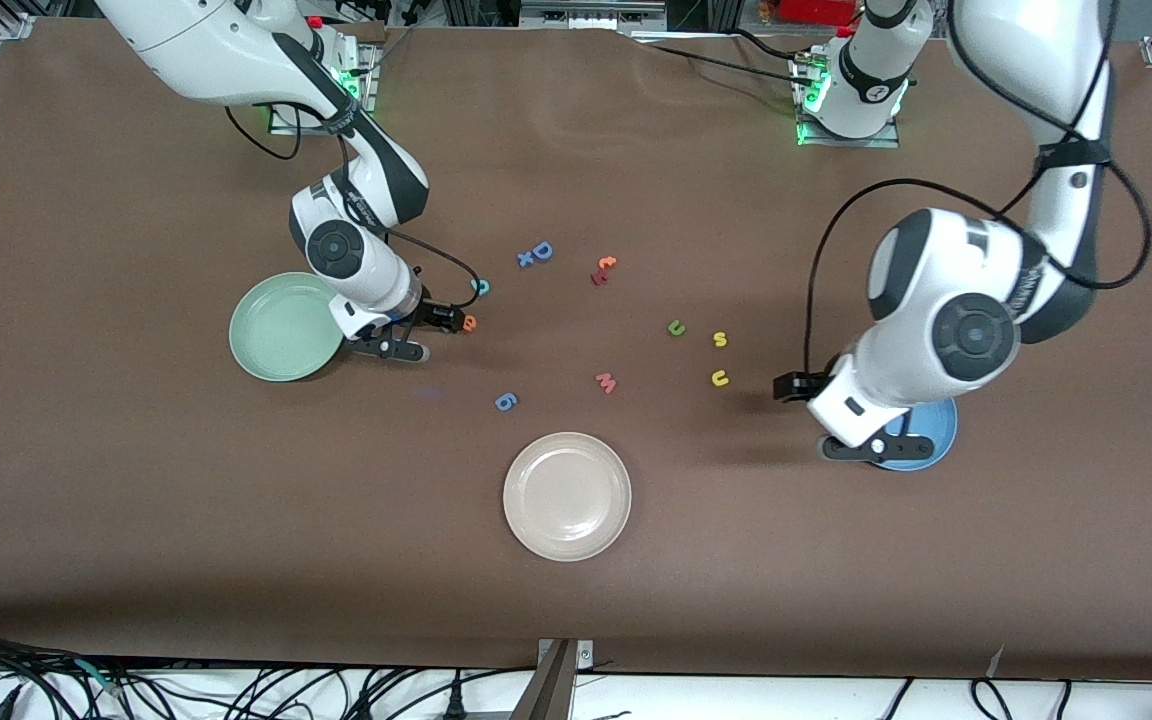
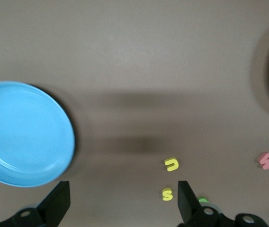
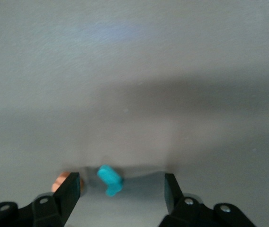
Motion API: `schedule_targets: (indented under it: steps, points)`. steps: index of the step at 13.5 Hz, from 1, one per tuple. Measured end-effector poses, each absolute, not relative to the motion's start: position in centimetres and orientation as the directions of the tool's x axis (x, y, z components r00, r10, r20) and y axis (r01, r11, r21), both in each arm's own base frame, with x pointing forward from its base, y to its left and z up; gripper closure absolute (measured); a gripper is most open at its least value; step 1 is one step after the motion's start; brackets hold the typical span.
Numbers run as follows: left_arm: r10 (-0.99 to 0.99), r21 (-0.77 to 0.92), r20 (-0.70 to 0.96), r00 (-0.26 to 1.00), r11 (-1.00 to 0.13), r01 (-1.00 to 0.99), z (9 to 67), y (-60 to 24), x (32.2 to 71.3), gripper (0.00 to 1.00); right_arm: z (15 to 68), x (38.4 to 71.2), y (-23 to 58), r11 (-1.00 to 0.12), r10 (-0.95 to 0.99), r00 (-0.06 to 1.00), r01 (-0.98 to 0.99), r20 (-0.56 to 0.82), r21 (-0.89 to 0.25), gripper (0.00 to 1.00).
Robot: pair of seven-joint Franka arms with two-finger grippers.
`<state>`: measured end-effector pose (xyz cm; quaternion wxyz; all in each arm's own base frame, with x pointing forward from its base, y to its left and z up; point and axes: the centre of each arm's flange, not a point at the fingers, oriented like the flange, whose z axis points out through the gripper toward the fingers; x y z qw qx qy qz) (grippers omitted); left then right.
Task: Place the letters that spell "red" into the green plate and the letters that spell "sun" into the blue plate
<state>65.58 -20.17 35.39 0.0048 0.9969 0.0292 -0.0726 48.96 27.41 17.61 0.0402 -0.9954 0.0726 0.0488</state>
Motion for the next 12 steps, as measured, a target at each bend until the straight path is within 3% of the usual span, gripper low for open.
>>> schedule_targets:
  steps: [12]
  points:
    - [0.087, 0.013, -0.253, 0.963, -0.996, 0.093, 26.9, -21.2, 61.4, 0.0, 17.4, 48.5, 28.2, -0.999, -0.047, 0.998, -0.048, -0.05, -0.018, 0.23]
